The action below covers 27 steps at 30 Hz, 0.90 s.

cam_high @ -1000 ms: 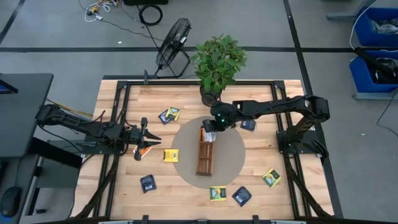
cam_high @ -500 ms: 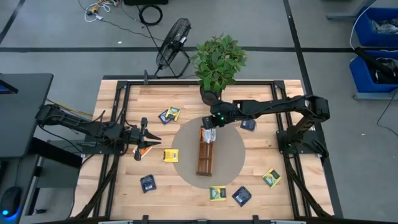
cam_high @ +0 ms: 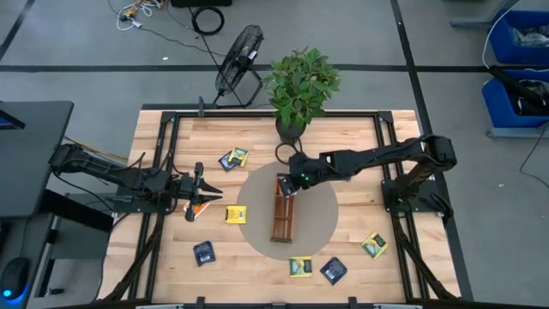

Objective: Pick & Place Tea
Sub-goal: Put the orange tea bag into the top compartment of the top section wooden organizer

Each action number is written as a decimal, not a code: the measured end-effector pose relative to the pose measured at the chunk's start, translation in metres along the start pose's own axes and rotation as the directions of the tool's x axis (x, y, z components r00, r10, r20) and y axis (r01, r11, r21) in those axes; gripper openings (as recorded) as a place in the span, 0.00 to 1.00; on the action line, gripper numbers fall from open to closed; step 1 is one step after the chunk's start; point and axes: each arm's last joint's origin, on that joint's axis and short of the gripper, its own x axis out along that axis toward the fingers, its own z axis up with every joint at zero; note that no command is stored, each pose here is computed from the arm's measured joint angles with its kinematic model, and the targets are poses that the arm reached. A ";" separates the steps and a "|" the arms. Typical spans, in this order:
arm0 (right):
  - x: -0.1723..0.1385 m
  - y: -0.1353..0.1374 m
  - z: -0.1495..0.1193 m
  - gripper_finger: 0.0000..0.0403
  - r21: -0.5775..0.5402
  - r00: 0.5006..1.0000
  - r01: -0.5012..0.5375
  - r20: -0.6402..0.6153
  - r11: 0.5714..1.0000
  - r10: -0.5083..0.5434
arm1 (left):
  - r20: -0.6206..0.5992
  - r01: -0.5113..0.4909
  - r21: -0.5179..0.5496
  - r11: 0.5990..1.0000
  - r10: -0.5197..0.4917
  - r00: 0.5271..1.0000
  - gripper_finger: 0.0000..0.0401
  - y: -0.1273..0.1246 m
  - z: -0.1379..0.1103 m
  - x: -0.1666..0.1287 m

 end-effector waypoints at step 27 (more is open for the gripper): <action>0.021 0.002 -0.016 0.25 -0.024 0.997 0.068 0.020 0.997 -0.068 | -0.001 0.000 0.003 1.000 0.000 1.000 0.17 0.000 0.000 0.000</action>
